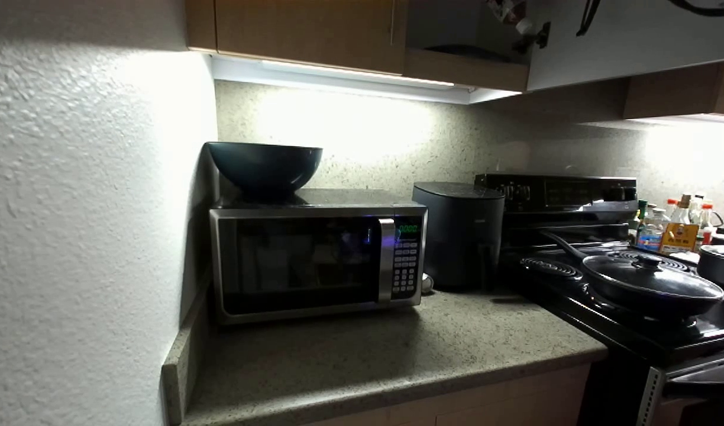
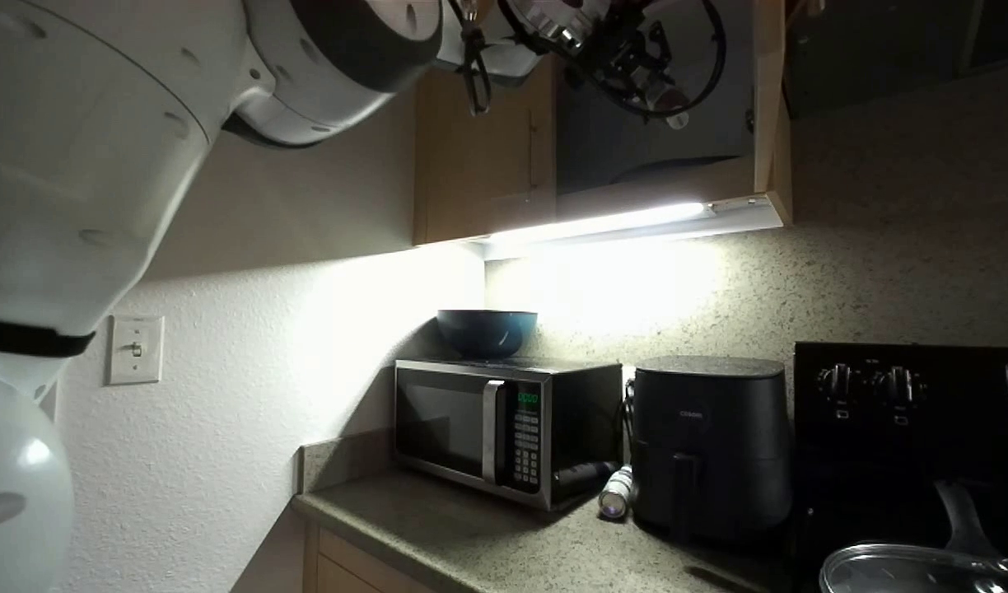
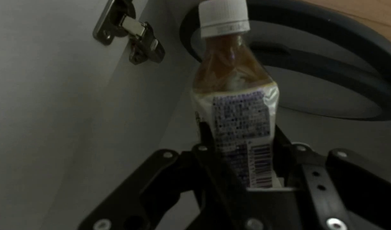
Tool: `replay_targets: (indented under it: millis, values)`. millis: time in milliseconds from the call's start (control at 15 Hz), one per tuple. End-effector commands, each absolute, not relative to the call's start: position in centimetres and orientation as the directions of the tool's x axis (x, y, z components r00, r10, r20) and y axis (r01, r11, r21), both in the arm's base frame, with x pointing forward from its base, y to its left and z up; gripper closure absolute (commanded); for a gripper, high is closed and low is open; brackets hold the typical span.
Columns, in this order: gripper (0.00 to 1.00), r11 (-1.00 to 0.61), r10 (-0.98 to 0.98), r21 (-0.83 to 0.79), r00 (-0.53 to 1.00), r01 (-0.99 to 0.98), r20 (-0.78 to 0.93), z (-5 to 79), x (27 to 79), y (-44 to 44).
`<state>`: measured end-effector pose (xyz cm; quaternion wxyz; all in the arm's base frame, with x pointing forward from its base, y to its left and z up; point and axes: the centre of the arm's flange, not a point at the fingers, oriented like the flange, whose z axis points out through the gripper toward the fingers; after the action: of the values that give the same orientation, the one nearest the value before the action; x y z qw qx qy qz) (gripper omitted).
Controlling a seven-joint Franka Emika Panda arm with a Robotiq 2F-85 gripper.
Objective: Put the bottle in the top cabinet
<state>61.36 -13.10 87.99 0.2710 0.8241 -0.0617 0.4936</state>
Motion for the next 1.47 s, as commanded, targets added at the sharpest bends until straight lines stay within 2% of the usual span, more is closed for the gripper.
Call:
replay_targets:
  millis: [0, 333, 400, 1067, 1400]
  values:
    - [0.56, -0.843, 0.172, 0.391, 0.504, -0.369, 0.846, 88.0, 61.7, -13.0]
    - [0.56, -0.839, 0.181, 0.396, 0.494, -0.374, 0.851, 87.9, 62.3, -12.9]
    - [0.81, -0.838, 0.181, 0.396, 0.493, -0.375, 0.851, 88.0, 62.3, -12.9]
    - [0.81, -0.883, 0.394, 0.465, 0.437, -0.066, 0.809, 92.0, 66.6, -15.0]
    - [0.81, -0.929, 0.369, 0.333, 0.418, 0.159, 0.83, 90.6, 68.6, -14.9]
